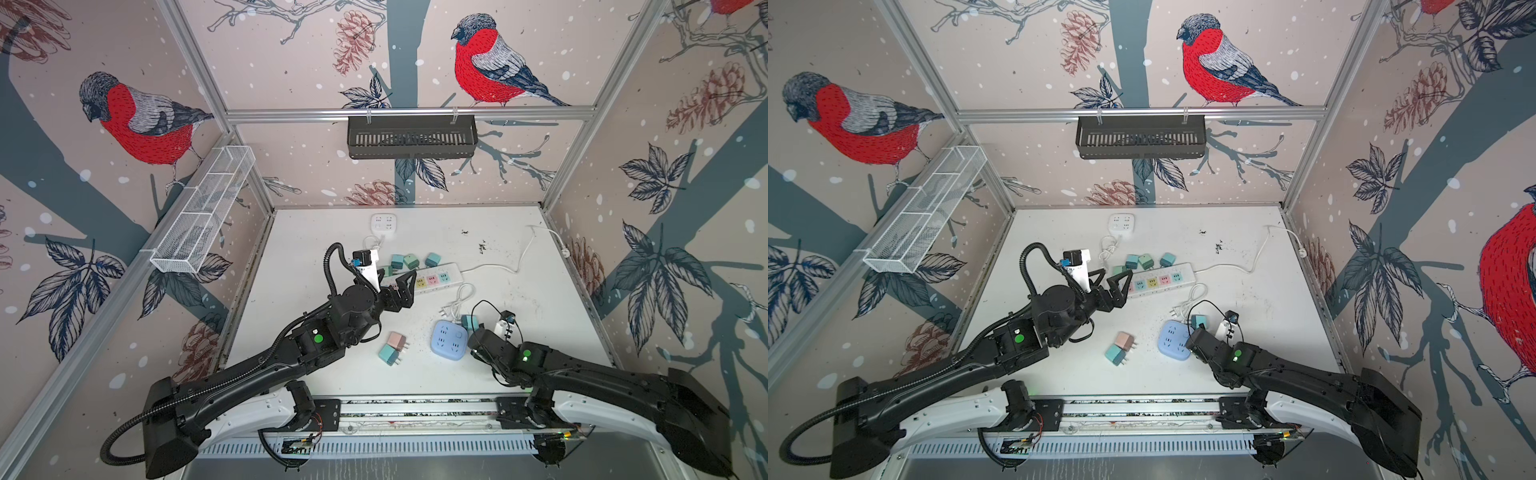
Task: Insert the plug
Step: 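Close the right gripper on the light-green adapter while the left gripper lifts away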
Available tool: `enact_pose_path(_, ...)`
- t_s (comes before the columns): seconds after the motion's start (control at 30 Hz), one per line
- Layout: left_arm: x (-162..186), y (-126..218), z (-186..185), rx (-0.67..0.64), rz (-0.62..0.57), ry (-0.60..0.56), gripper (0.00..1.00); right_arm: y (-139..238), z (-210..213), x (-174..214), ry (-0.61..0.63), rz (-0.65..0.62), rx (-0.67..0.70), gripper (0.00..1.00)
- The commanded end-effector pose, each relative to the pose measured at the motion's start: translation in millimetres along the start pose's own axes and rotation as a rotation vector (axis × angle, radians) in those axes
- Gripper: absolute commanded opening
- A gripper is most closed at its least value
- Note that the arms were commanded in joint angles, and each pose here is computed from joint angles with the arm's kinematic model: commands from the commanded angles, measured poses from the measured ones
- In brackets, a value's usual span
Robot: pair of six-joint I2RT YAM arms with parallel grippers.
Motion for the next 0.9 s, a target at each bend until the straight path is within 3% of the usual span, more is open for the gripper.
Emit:
enact_pose_path(0.0, -0.2, 0.8, 0.7, -0.004, 0.006, 0.008, 0.97, -0.8, -12.3, 10.8, 0.011, 0.063, 0.055, 0.58)
enact_pose_path(0.3, 2.5, -2.1, -2.1, 0.02, 0.021, -0.018, 0.97, -6.2, -6.5, 4.9, 0.049, 0.04, 0.031, 0.56)
enact_pose_path(0.47, 3.1, -4.7, -3.7, 0.014, 0.03, -0.03, 0.97, -8.6, -5.3, 4.4, 0.071, 0.07, 0.05, 0.48)
enact_pose_path(0.7, 0.5, -3.3, -4.6, 0.011, 0.022, -0.03, 0.97, -11.5, -1.9, 5.5, 0.112, 0.094, 0.075, 0.45)
enact_pose_path(0.73, 0.3, -2.9, -4.7, 0.013, 0.022, -0.029, 0.97, -11.7, -1.3, 5.6, 0.115, 0.096, 0.076, 0.46)
enact_pose_path(0.8, -0.5, -2.0, -5.3, 0.017, 0.022, -0.03, 0.97, -11.8, -0.6, 5.7, 0.12, 0.095, 0.083, 0.58)
enact_pose_path(0.87, -0.6, -1.3, -5.2, 0.016, 0.024, -0.034, 0.97, -12.1, -0.4, 6.1, 0.123, 0.096, 0.089, 0.59)
Point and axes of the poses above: each gripper's point midway between its finger pads, its own y axis back along the fingers, its own z axis along the line the jaws close on, x = y × z, the point moved 8 cm from there along y, back along the fingers, and after that the axes turned 13 degrees about y, right-handed, at the moved point
